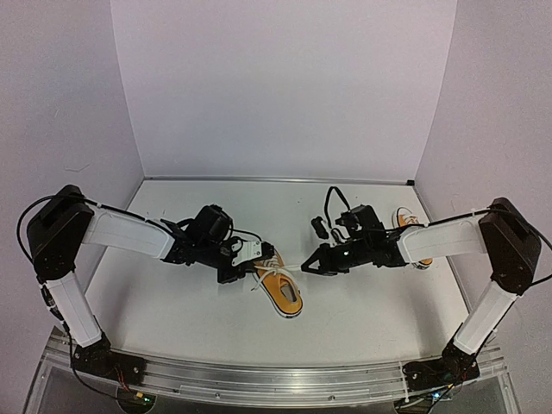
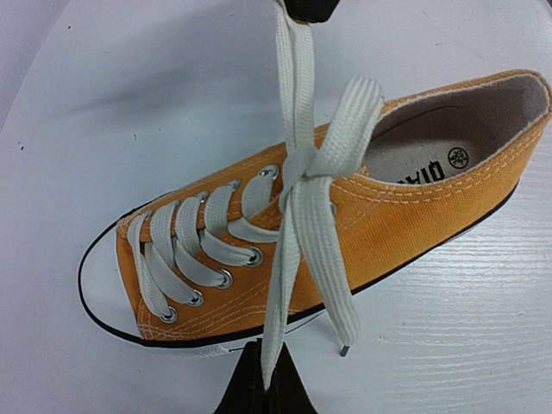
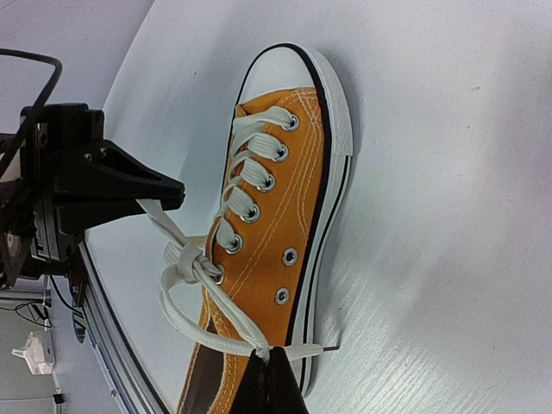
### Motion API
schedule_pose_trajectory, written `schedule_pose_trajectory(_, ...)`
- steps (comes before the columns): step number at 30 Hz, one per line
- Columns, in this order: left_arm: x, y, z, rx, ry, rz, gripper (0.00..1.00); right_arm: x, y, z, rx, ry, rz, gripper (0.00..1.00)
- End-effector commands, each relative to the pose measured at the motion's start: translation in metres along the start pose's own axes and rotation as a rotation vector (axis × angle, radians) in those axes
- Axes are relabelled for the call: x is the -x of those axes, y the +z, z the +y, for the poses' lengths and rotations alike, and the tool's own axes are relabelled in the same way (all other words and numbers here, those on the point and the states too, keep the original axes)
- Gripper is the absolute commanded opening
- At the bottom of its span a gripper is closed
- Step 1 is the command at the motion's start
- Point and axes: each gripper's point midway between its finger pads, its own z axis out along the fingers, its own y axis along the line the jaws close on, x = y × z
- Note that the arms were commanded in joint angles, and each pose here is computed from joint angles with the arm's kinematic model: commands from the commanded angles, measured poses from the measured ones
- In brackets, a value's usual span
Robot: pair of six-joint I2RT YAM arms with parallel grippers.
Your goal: Tie the shoes
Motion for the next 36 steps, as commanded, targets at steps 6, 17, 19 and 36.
schedule_pose_trajectory(6,-0.014,-0.011,0.007,0.064,-0.015,0.024,0.00,0.005,-0.013,-0.020,-0.115,0.032,-0.079,0.00)
schedule_pose_trajectory(17,-0.011,-0.007,0.019,0.074,-0.034,0.011,0.00,0.005,-0.005,0.002,-0.011,-0.003,-0.061,0.00)
schedule_pose_trajectory(19,-0.002,-0.008,0.020,0.073,-0.034,-0.014,0.00,0.010,-0.002,0.022,0.037,-0.042,-0.061,0.00)
schedule_pose_trajectory(36,0.024,-0.051,0.024,0.146,-0.138,-0.150,0.50,0.028,-0.025,0.040,0.047,-0.107,-0.070,0.37)
